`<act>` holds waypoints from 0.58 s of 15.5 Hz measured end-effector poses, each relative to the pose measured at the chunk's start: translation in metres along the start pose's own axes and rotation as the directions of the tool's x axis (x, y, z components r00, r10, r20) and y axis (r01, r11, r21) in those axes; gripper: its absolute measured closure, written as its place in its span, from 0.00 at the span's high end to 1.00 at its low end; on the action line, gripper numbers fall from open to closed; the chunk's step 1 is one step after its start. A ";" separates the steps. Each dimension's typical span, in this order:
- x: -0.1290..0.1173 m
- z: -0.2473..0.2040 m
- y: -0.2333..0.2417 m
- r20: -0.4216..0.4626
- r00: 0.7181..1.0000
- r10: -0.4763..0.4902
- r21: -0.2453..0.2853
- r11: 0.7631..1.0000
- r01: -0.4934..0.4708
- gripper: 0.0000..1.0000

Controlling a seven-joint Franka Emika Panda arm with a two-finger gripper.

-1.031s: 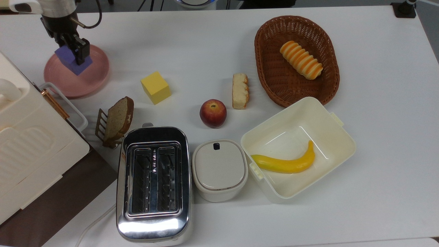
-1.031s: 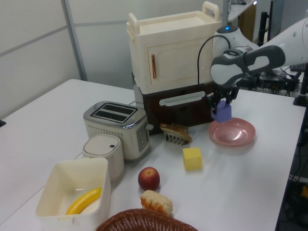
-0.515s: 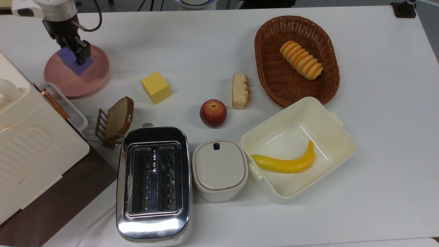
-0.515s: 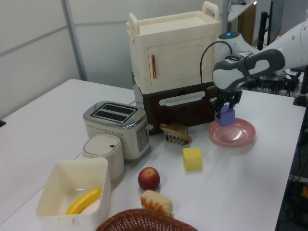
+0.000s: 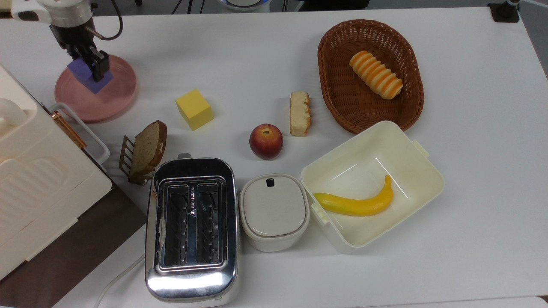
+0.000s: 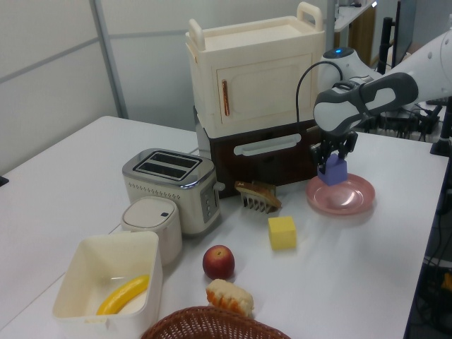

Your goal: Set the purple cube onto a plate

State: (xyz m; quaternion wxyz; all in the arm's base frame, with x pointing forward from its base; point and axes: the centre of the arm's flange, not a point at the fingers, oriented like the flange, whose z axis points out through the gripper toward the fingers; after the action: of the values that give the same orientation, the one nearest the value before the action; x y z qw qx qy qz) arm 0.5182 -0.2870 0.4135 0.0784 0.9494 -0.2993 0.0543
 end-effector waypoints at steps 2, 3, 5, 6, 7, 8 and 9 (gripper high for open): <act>0.000 0.000 0.000 0.000 1.000 0.000 0.000 1.000 0.000 0.59; 0.000 0.000 0.001 0.000 1.000 0.001 0.000 1.000 -0.001 0.60; 0.000 0.000 0.003 0.000 1.000 0.004 -0.001 1.000 -0.004 0.75; 0.000 0.000 0.003 0.001 1.000 0.005 -0.001 1.000 -0.005 0.86; 0.000 0.000 0.003 0.001 1.000 0.006 -0.001 1.000 -0.006 0.94; 0.000 0.000 0.004 0.001 1.000 0.006 -0.001 1.000 -0.006 0.95; 0.000 0.000 0.004 0.001 1.000 0.006 -0.001 1.000 -0.006 0.96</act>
State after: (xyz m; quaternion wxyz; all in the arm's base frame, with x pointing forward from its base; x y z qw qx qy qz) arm 0.5164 -0.2902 0.4135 0.0788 0.9485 -0.3022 0.0540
